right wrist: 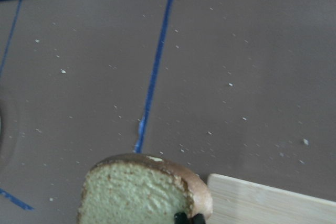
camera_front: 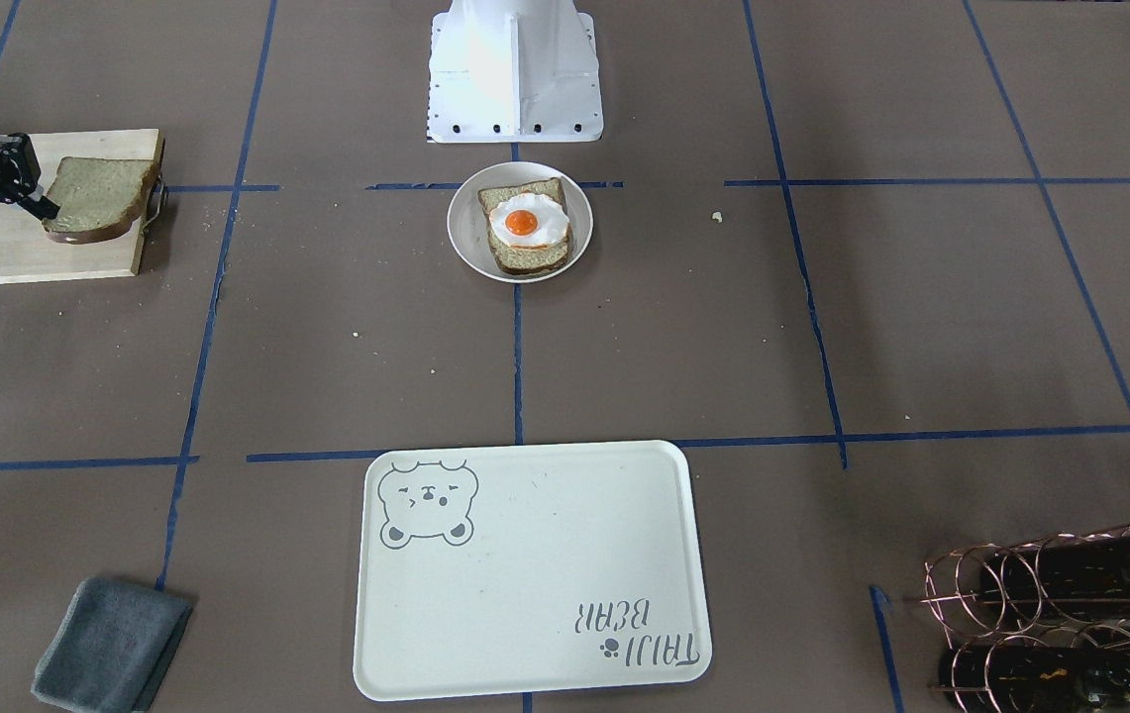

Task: Make sandwich and place on tray
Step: 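Lift the bread slice with the right gripper and carry it over the egg plate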

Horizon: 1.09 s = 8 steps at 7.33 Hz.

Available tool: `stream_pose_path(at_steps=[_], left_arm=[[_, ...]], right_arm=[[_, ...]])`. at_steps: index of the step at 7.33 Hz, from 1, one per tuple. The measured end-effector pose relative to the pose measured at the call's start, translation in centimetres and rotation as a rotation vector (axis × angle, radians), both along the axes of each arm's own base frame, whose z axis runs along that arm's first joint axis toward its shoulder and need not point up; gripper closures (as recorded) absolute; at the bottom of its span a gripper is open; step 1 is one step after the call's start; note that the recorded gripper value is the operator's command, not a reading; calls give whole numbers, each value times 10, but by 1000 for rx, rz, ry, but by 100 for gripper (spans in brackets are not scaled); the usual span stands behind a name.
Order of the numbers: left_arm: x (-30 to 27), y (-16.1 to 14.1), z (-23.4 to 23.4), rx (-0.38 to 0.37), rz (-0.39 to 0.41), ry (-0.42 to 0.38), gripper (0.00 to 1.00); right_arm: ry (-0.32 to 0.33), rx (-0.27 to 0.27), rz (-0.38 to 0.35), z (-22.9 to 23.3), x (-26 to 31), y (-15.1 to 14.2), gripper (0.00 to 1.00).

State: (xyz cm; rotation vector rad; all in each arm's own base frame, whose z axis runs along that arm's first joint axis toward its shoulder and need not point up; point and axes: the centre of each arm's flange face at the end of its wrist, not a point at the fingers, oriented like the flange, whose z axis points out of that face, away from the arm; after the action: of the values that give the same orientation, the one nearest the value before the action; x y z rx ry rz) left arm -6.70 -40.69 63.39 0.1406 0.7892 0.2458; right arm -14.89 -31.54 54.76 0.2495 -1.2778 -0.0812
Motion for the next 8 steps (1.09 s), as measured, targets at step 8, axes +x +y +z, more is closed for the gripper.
stream_pose_path(at_steps=[8], left_arm=[[-1,2,10,-22,-2,-4,0]], right_arm=[[-86,-32,-95,-281,-332,-33,100]])
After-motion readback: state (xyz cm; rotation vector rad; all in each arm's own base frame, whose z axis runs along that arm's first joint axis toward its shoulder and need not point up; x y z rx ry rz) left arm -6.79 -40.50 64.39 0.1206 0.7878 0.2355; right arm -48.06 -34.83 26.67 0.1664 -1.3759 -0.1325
